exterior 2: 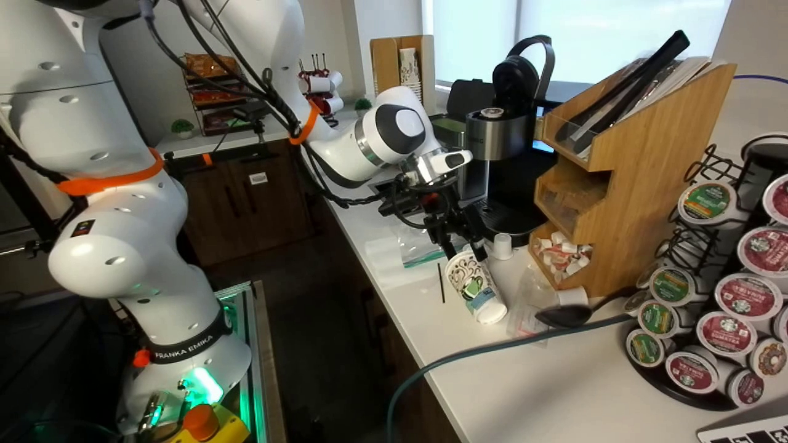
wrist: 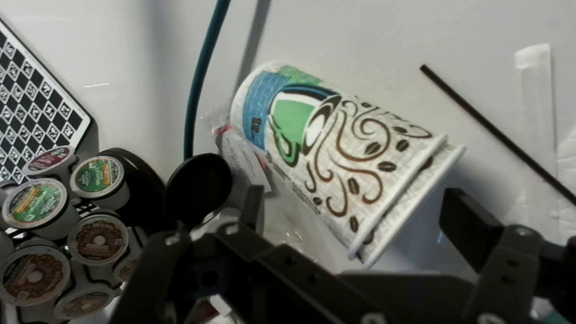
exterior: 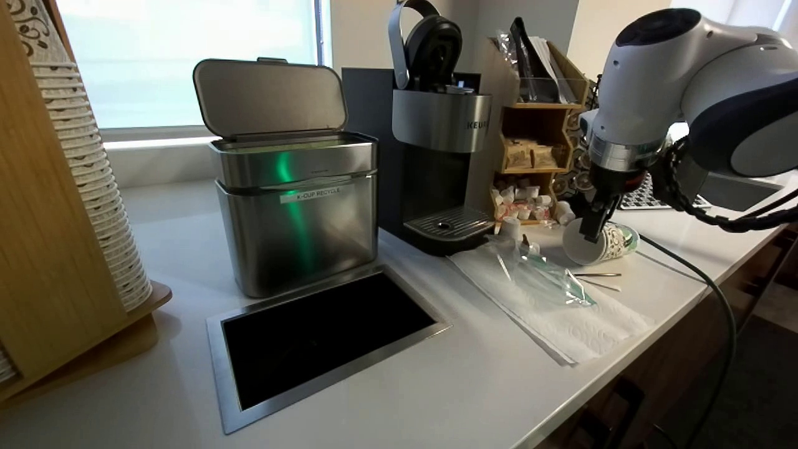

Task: Place the two stacked coffee cups upright then put one coffee pod inside the cups.

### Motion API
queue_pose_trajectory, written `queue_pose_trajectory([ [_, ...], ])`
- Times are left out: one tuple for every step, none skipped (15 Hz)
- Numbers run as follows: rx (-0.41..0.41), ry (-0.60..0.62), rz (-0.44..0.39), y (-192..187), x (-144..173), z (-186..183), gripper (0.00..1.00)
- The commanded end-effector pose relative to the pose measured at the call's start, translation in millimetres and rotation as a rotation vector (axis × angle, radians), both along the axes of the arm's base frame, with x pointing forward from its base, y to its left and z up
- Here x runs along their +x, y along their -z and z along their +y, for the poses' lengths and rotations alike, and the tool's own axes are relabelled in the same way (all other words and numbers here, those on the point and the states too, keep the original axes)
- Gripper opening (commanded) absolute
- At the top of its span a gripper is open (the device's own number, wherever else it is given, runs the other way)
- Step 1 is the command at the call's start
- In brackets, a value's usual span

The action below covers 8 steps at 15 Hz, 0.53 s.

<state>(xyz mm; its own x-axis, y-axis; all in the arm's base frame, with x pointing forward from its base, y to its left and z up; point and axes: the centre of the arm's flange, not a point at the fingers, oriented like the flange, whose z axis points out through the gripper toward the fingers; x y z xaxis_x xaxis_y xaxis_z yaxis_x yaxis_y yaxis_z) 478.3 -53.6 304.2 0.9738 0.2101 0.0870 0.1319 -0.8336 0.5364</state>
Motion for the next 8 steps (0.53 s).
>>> queue_pose_trajectory([
  [-0.126, -0.002, 0.016, 14.4, 11.2, -5.8, 0.90],
  [-0.160, -0.001, 0.017, 16.0, 12.3, -8.3, 0.74],
  [-0.183, 0.000, 0.019, 16.3, 12.9, -10.4, 0.66],
  [-0.202, 0.002, 0.020, 16.9, 13.6, -11.4, 0.58],
  [-0.219, 0.007, 0.021, 16.4, 13.8, -11.8, 0.50],
  [-0.234, 0.011, 0.022, 15.6, 14.1, -12.1, 0.42],
  [-0.244, 0.015, 0.020, 13.9, 14.2, -10.9, 0.35],
  [-0.260, 0.018, 0.019, 9.6, 13.7, -8.4, 0.26],
])
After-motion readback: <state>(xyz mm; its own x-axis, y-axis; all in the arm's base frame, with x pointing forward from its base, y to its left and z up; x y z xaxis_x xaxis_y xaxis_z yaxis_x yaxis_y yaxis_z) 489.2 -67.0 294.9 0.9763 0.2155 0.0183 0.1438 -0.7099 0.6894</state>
